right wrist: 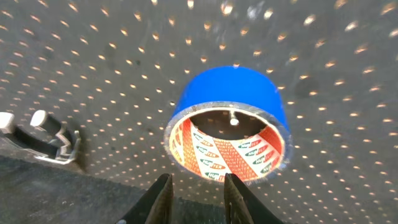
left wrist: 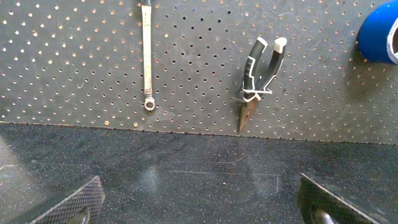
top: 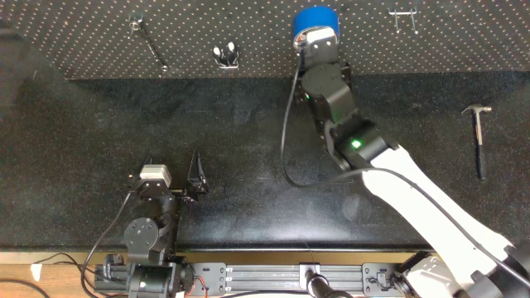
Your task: Place Tools Onto Pegboard
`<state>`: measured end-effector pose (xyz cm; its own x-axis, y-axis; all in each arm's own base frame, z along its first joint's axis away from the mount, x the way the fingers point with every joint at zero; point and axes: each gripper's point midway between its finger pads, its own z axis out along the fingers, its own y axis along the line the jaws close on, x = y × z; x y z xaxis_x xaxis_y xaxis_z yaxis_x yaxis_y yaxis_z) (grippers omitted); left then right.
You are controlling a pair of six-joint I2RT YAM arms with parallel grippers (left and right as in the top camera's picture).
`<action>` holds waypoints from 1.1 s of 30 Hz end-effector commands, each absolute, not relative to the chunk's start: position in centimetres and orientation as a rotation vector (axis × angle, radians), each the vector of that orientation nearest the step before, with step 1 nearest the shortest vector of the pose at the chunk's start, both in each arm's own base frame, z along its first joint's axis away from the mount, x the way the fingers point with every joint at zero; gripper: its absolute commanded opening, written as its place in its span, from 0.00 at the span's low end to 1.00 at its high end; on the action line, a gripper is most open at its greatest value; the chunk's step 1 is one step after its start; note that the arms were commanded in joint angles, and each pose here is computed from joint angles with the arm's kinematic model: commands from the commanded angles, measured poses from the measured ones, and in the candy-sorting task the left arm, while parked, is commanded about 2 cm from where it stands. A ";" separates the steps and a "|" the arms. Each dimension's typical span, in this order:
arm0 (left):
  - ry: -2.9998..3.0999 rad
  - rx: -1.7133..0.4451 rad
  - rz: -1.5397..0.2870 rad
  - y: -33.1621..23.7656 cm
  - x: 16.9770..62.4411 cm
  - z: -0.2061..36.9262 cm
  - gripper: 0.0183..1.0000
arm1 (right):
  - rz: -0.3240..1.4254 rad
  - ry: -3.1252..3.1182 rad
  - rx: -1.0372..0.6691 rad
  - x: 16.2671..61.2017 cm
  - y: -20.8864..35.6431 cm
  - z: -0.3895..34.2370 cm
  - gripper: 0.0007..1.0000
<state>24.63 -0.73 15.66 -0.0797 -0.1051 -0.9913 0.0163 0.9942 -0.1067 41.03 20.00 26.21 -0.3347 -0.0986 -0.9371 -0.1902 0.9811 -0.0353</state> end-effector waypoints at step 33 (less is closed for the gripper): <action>1.649 -0.046 -0.108 -1.1 24.6 15.6 0.99 | -0.040 2.920 -0.023 22.9 -16.9 7.1 0.96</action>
